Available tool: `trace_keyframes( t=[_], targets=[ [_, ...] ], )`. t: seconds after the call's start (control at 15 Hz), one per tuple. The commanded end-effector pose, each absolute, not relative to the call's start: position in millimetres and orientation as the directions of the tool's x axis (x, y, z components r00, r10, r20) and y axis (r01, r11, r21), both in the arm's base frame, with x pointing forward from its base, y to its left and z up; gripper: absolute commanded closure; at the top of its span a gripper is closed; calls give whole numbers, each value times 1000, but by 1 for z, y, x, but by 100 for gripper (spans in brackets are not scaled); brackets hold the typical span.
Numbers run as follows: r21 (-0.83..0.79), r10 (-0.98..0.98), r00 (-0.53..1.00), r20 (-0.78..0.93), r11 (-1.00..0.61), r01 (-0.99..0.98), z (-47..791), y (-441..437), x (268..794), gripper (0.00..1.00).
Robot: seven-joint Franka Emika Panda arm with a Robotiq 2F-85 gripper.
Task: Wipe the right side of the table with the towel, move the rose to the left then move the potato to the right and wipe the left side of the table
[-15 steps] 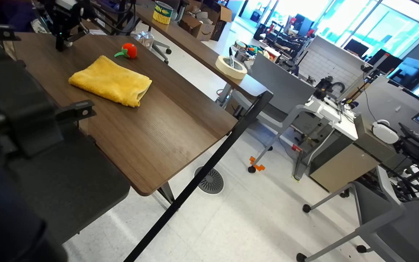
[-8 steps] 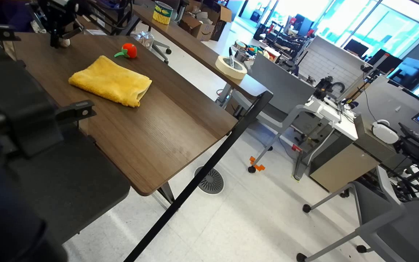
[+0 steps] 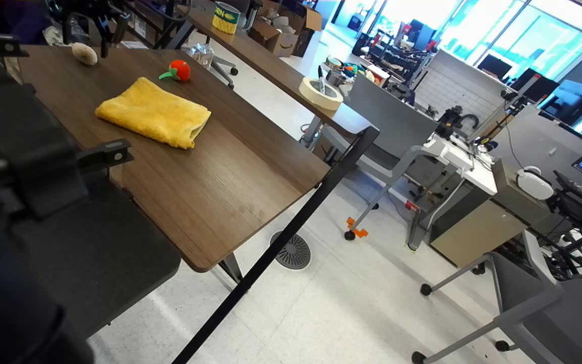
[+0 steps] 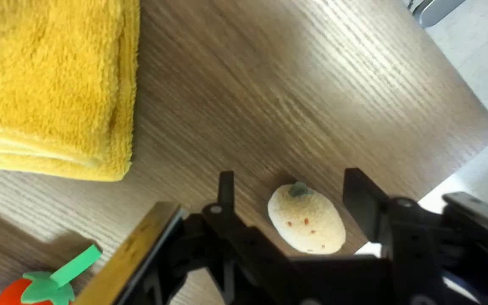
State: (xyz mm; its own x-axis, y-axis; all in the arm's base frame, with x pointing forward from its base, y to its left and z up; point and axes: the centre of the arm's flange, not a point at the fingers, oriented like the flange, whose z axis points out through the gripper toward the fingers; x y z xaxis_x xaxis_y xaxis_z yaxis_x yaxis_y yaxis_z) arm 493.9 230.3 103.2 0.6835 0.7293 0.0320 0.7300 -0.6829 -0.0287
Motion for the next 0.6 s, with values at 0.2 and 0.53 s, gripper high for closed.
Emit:
trace_keyframes(
  t=[0.2, 0.53],
  targets=[
    [27, 772, 631, 68, -634, 773, 95, 255, 531, 0],
    [-22, 807, 589, 50, -588, 808, 75, 276, 542, 0]
  ],
)
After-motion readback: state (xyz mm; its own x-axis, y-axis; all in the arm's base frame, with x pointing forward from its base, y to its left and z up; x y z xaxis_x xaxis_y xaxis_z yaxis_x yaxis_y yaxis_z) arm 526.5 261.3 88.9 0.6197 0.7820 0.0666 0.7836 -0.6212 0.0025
